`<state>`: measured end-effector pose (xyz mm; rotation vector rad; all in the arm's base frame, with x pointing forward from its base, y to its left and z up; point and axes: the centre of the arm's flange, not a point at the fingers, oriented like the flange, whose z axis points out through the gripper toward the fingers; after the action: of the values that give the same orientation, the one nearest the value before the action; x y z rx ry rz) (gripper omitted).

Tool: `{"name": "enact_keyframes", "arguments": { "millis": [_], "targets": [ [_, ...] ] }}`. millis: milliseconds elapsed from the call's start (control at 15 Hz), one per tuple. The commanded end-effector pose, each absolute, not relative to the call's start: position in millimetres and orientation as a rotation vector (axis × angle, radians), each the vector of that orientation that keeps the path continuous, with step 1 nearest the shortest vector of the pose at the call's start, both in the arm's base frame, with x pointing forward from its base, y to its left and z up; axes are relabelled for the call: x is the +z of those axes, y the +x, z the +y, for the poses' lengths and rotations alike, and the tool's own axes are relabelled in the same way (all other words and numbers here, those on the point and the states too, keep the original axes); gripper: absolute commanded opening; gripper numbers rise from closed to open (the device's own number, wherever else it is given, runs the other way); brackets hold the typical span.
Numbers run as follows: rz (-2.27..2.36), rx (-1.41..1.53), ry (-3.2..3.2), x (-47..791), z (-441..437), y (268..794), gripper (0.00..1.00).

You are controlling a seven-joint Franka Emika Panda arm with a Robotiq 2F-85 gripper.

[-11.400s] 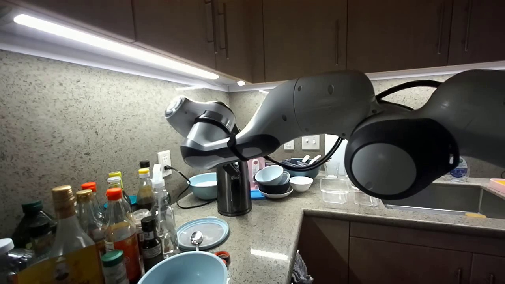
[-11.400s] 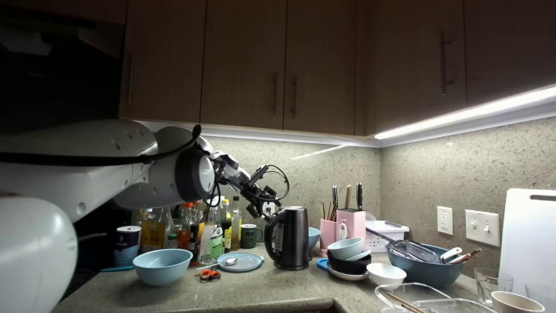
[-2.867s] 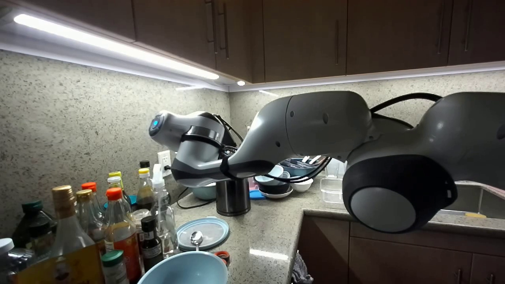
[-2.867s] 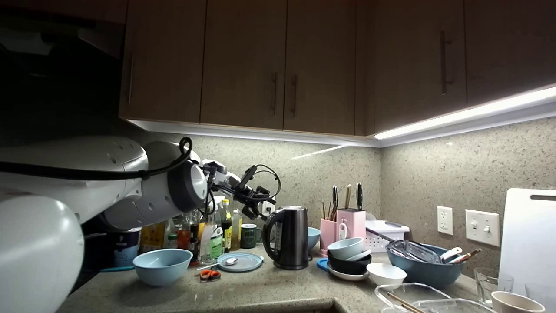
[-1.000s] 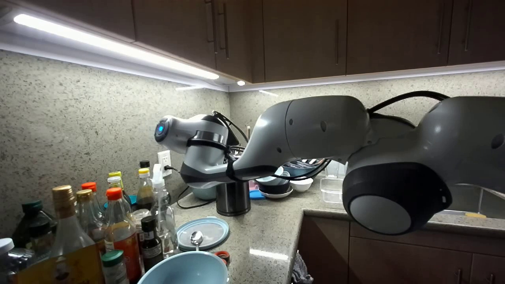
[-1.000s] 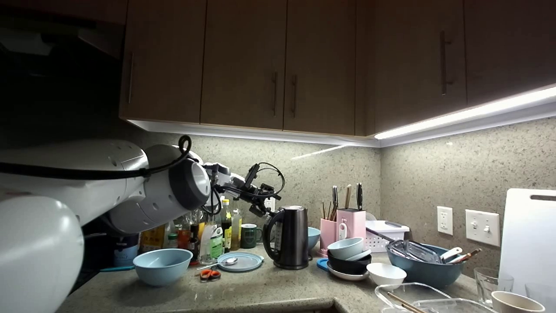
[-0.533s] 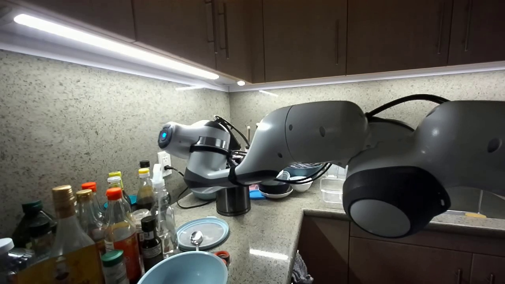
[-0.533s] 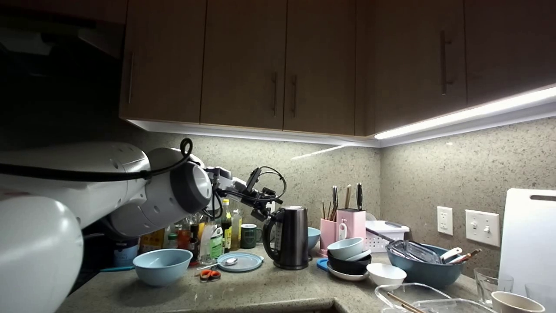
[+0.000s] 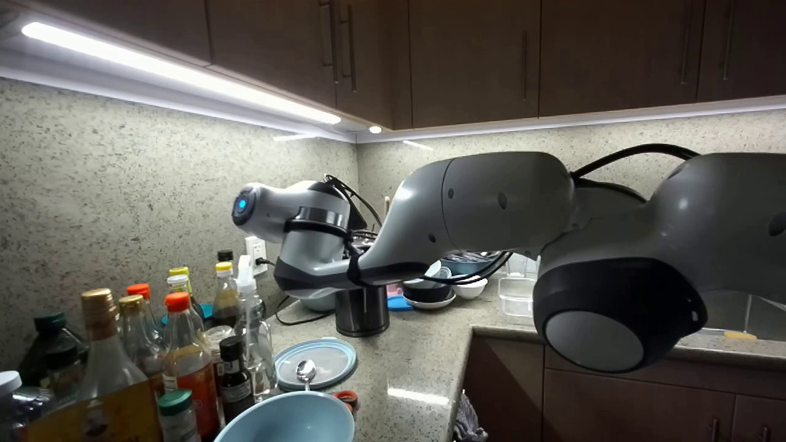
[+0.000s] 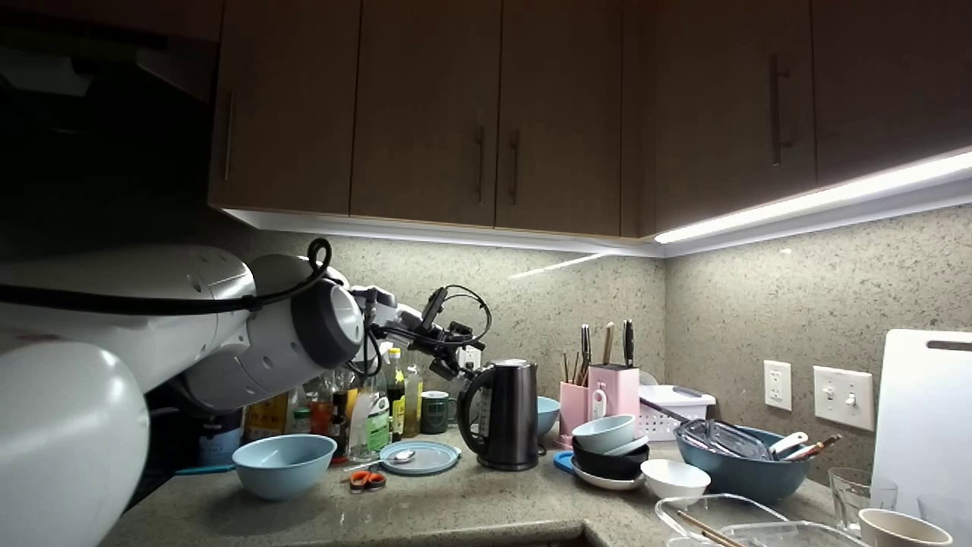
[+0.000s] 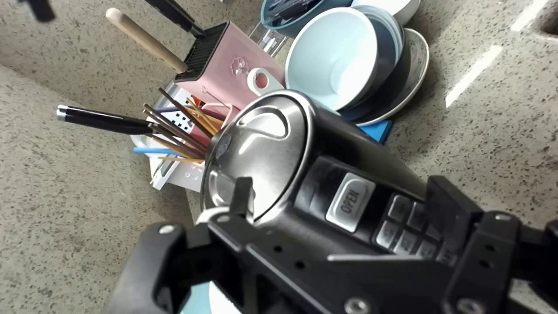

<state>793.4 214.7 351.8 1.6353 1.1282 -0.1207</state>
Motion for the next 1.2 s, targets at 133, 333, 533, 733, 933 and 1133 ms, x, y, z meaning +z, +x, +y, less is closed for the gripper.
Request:
{"name": "enact_keyframes", "arguments": {
  "millis": [133, 333, 533, 733, 933, 1133],
  "targets": [
    [1.270, -0.074, 1.814, 401, 268, 846, 1.00],
    [1.266, -0.019, 1.800, 386, 248, 780, 1.00],
    [1.263, -0.013, 1.813, 389, 248, 779, 1.00],
    [1.276, 0.023, 1.853, 376, 240, 791, 1.00],
    [1.240, 0.018, 1.875, 373, 230, 798, 1.00],
    [1.202, 0.016, 1.892, 368, 219, 805, 1.00]
  ]
}}
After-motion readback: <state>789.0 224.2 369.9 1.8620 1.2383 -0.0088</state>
